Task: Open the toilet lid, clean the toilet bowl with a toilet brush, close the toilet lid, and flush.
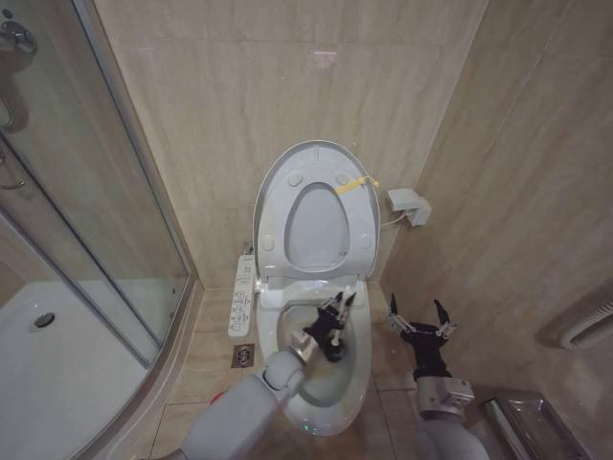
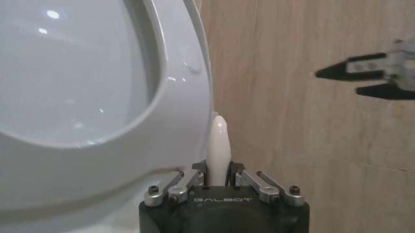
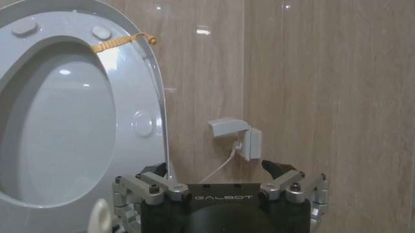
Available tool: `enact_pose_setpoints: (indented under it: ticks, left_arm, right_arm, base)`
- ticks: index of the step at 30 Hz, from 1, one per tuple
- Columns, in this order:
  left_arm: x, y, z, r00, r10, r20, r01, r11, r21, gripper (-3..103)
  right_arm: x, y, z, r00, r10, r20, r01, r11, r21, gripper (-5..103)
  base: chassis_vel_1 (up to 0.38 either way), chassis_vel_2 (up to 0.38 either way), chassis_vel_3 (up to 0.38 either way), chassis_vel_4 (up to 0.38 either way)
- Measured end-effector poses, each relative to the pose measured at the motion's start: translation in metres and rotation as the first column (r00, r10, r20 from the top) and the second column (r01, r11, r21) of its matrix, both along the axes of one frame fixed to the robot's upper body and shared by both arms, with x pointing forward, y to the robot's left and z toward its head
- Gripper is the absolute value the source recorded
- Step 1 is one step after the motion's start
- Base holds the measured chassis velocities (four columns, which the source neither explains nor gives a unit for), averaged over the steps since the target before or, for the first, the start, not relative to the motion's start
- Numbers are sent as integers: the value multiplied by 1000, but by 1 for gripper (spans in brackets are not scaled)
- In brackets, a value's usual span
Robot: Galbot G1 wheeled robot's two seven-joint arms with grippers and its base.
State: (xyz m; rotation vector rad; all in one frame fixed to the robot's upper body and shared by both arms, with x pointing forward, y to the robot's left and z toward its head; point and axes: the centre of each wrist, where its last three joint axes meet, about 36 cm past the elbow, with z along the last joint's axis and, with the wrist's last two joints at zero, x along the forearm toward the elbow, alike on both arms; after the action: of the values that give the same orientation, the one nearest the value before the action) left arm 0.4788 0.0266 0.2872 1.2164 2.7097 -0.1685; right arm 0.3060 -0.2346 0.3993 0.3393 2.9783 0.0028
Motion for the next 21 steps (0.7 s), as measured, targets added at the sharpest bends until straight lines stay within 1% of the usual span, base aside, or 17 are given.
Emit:
enact_pose_setpoints:
  ticks: [2,3,4,7,8,9,11,13,14,17,18,19,21]
  left_arm:
    - [-5,3,-14,1000,-3,-21,3,1000,17,22]
    - [-7,10,-27,999,6,-32,-5,999,39,22]
    - [-7,10,-27,999,6,-32,-5,999,39,22]
    - [-1,35,-46,998,50,-40,-46,994,103,22]
    - [3,44,-49,997,67,-34,-62,990,124,22]
    - [3,44,-49,997,67,-34,-62,990,124,22]
    - [9,53,-45,996,88,-21,-84,987,137,22]
    - [12,49,-32,996,89,-9,-87,989,121,22]
    - [12,49,-32,996,89,-9,-87,989,121,22]
    - [6,26,-7,998,57,7,-57,997,49,22]
    - [6,26,-7,998,57,7,-57,997,49,22]
    - [2,18,-2,999,39,8,-40,999,27,22]
    - [-5,3,0,1000,7,10,-7,1000,2,22]
  right_arm:
    - [0,0,0,1000,0,0,0,1000,0,100]
    - [0,0,0,1000,0,0,0,1000,0,100]
    - [0,0,0,1000,0,0,0,1000,0,100]
    - [0,0,0,1000,0,0,0,1000,0,100]
    - [0,0,0,1000,0,0,0,1000,0,100]
    - [0,0,0,1000,0,0,0,1000,0,100]
    - [0,0,0,1000,0,0,0,1000,0,100]
    - [0,0,0,1000,0,0,0,1000,0,100]
    - [0,0,0,1000,0,0,0,1000,0,100]
    - [0,0,0,1000,0,0,0,1000,0,100]
    - [0,0,0,1000,0,0,0,1000,0,100]
    - [0,0,0,1000,0,0,0,1000,0,100]
    - [0,0,0,1000,0,0,0,1000,0,100]
  base:
    - [0,0,0,0]
    - [0,0,0,0]
    - [0,0,0,0]
    - [0,0,0,0]
    - [0,0,0,0]
    - [0,0,0,0]
    - [0,0,0,0]
    - [0,0,0,0]
    - [0,0,0,0]
    - [0,0,0,0]
    - [0,0,0,0]
    - [0,0,0,0]
    - [0,0,0,0]
